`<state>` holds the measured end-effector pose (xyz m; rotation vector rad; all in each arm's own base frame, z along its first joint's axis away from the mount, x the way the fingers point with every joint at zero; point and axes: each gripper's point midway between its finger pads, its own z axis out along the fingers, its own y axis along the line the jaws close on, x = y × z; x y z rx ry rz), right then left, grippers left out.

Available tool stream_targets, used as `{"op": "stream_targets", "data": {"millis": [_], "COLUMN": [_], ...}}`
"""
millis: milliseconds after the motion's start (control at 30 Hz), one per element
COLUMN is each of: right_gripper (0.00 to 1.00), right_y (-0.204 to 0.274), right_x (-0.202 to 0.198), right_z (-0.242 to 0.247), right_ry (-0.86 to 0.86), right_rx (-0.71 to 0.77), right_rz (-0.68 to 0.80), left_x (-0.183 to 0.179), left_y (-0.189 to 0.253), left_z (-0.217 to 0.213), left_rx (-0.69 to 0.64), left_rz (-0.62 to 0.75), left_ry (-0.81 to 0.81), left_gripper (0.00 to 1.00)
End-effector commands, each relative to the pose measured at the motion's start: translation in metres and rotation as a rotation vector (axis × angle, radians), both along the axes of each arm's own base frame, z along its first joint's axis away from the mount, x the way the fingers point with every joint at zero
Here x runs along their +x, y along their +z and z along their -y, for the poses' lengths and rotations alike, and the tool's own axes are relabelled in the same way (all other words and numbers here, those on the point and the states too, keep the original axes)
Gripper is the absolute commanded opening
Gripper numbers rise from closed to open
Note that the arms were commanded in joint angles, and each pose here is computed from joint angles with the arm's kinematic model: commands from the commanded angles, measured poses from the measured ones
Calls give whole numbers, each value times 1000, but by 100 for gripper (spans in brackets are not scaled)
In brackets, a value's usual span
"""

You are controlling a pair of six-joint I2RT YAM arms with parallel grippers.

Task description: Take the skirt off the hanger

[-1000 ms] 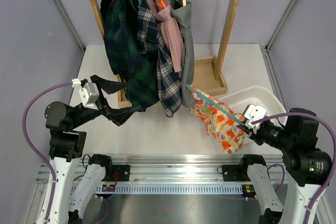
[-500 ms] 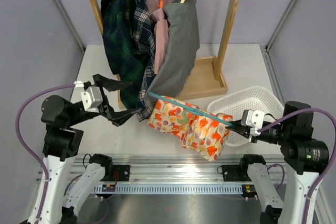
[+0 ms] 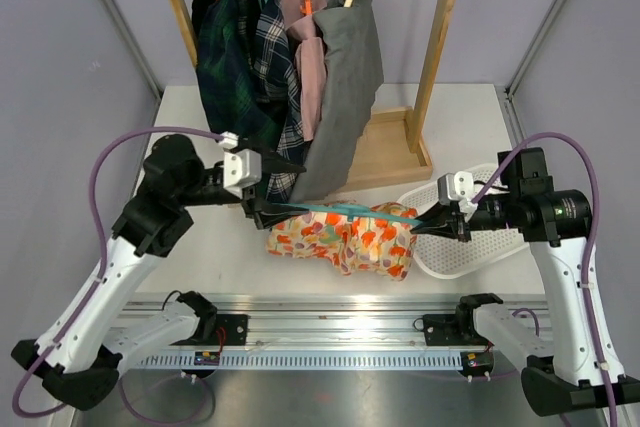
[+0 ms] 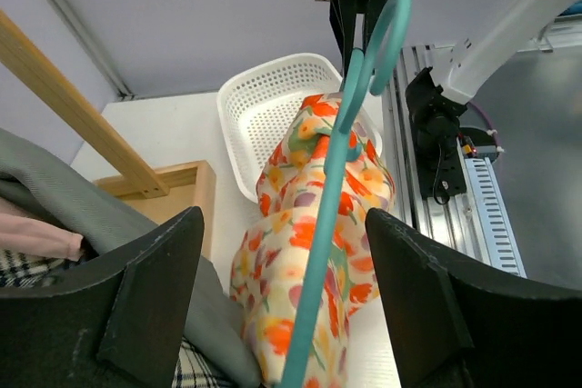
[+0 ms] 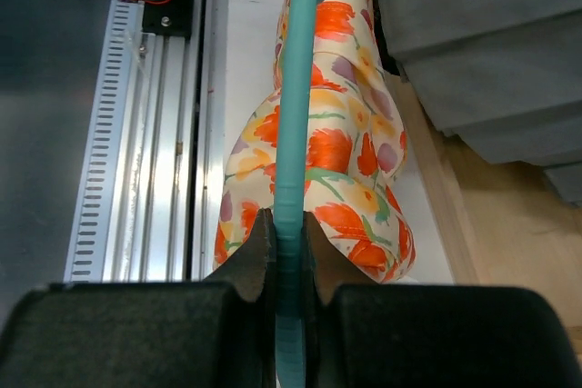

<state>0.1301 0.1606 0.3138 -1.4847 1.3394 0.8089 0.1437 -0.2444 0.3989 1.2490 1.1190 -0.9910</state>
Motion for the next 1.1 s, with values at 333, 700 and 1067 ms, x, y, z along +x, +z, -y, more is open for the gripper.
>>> {"op": "stream_targets", "data": {"millis": [333,700,1067], "right_gripper": [0,0,54], "right_y": [6,9,24], "right_x": [-13,-6,33], "right_z": [-21,-33,-48], "right_ry": [97,128,-59], "right_rx": [9,8,66], "right_rz": [-183,-208,-399], "left_x": [10,21,28], "left_y": [-62,-117,-114], "left_z": [31,21,12], "left_rx": [286,446,354], "left_rz": [31,22,-238], "left_ry": [35,130,347], "left_gripper": [46,23,0]}}
